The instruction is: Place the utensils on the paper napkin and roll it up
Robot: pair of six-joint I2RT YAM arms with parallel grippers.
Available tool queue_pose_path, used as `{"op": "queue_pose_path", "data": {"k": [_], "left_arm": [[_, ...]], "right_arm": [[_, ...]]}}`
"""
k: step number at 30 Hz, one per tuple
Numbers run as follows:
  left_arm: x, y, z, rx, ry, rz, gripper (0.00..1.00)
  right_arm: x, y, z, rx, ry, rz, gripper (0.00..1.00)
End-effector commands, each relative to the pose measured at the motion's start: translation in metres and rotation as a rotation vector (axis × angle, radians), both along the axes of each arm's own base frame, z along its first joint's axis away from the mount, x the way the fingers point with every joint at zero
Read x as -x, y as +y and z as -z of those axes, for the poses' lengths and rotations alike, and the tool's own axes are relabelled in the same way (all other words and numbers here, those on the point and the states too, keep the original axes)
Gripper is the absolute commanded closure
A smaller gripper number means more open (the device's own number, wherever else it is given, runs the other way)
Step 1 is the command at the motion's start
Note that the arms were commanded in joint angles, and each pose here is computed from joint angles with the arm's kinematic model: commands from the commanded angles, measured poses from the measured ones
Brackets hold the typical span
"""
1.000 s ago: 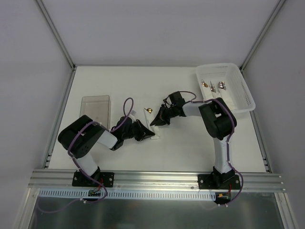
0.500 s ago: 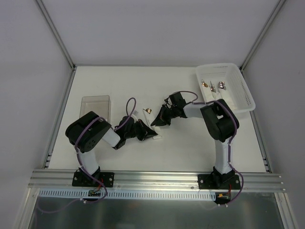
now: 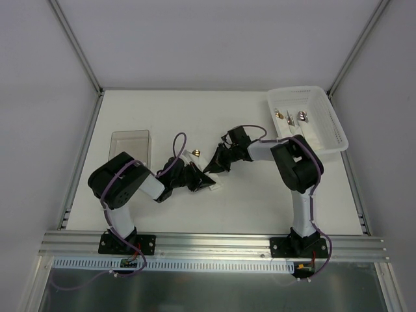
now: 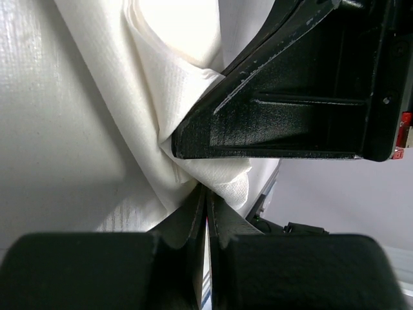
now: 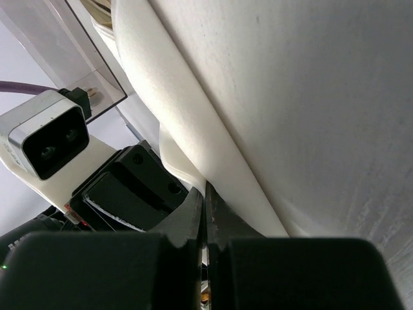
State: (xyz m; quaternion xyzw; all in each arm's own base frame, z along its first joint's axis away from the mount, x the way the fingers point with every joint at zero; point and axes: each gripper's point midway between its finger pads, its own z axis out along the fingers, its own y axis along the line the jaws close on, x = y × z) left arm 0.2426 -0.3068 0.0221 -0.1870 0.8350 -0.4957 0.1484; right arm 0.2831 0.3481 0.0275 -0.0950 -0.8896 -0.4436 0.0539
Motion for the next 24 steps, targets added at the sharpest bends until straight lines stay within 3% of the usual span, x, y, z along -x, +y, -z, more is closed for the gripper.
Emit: {"op": "queue_pose_path", "data": {"k": [1,3,9,15,19,24], "left_arm": [[0.022,0.018,0.034,-0.136,0.066,0.021,1.00],[0.020,0.018,0.019,-0.117,0.017,0.016,0.97],[0.023,0.033,-0.037,-0.093,-0.151,-0.009,0.81],[0.009,0.066,-0.084,-0.204,-0.281,-0.096,0.71],[-0.018,0.084,-0.105,-0.247,-0.295,-0.166,0.69],[-0.041,0.089,-0.098,-0.271,-0.247,-0.192,0.70]], "right_arm": [[0.009,-0.003,0.026,0.084,0.050,-0.010,0.99],[0.012,-0.005,0.029,0.095,0.071,-0.011,0.96],[0.014,-0.007,0.031,0.118,0.081,-0.042,0.73],[0.015,-0.008,0.031,0.122,0.073,-0.050,0.46],[0.016,-0.007,0.033,0.123,0.080,-0.050,0.39],[0.015,-0.004,0.031,0.126,0.077,-0.056,0.32]]}}
